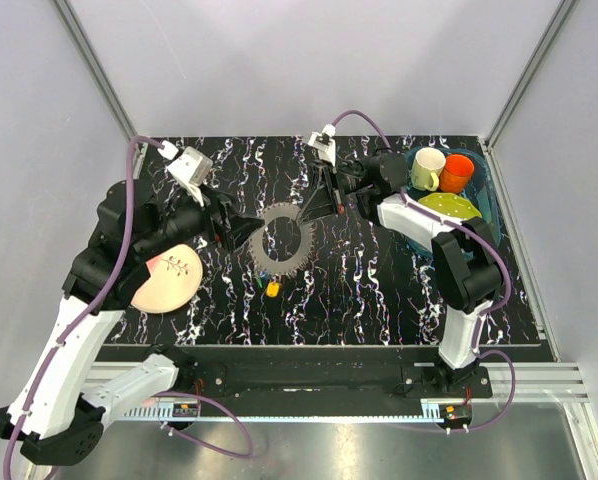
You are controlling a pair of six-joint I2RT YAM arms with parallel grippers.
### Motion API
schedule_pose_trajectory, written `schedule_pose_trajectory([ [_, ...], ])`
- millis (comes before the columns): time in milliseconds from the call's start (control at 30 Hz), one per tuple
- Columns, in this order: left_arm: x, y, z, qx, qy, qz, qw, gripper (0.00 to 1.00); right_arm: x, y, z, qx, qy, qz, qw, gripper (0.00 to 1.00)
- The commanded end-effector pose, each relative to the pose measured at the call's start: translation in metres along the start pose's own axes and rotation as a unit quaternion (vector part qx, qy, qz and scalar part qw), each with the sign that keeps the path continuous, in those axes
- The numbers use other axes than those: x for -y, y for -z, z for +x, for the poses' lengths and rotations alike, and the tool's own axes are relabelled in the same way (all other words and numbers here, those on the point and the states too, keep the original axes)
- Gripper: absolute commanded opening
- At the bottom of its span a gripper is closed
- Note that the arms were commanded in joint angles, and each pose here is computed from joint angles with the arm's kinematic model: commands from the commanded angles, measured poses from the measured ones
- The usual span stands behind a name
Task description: Remove the keys from the keyring
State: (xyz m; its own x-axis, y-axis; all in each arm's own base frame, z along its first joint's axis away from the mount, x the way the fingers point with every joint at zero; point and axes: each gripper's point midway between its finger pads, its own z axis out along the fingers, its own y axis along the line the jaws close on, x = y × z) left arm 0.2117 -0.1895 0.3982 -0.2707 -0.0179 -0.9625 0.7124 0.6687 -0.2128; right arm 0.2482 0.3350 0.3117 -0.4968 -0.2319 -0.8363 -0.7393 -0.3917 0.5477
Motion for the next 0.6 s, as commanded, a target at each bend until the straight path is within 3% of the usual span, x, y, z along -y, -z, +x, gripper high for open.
schedule_pose_trajectory([
  [0, 0.011, 0.000, 0.024, -0.043, 0.051, 0.027, 0.997, 0.84, -0.020, 0.002, -0.019, -0.007, 0.121, -0.002, 0.993, 0.00],
  [167, 0.001, -0.007, 0.059, -0.086, 0.080, 0.009, 0.993, 0.81, -0.019, 0.004, -0.017, -0.012, 0.118, -0.001, 0.993, 0.00],
  [400, 0.007, -0.013, 0.078, -0.122, 0.124, 0.027, 0.984, 0.61, -0.018, 0.004, -0.017, -0.012, 0.118, -0.001, 0.993, 0.00],
  [500, 0.011, -0.013, 0.079, -0.127, 0.134, 0.035, 0.982, 0.42, -0.015, 0.006, -0.017, -0.008, 0.116, 0.002, 0.993, 0.00],
  [567, 0.016, -0.012, 0.077, -0.127, 0.140, 0.046, 0.981, 0.24, -0.014, 0.008, -0.019, -0.005, 0.115, 0.004, 0.993, 0.00],
])
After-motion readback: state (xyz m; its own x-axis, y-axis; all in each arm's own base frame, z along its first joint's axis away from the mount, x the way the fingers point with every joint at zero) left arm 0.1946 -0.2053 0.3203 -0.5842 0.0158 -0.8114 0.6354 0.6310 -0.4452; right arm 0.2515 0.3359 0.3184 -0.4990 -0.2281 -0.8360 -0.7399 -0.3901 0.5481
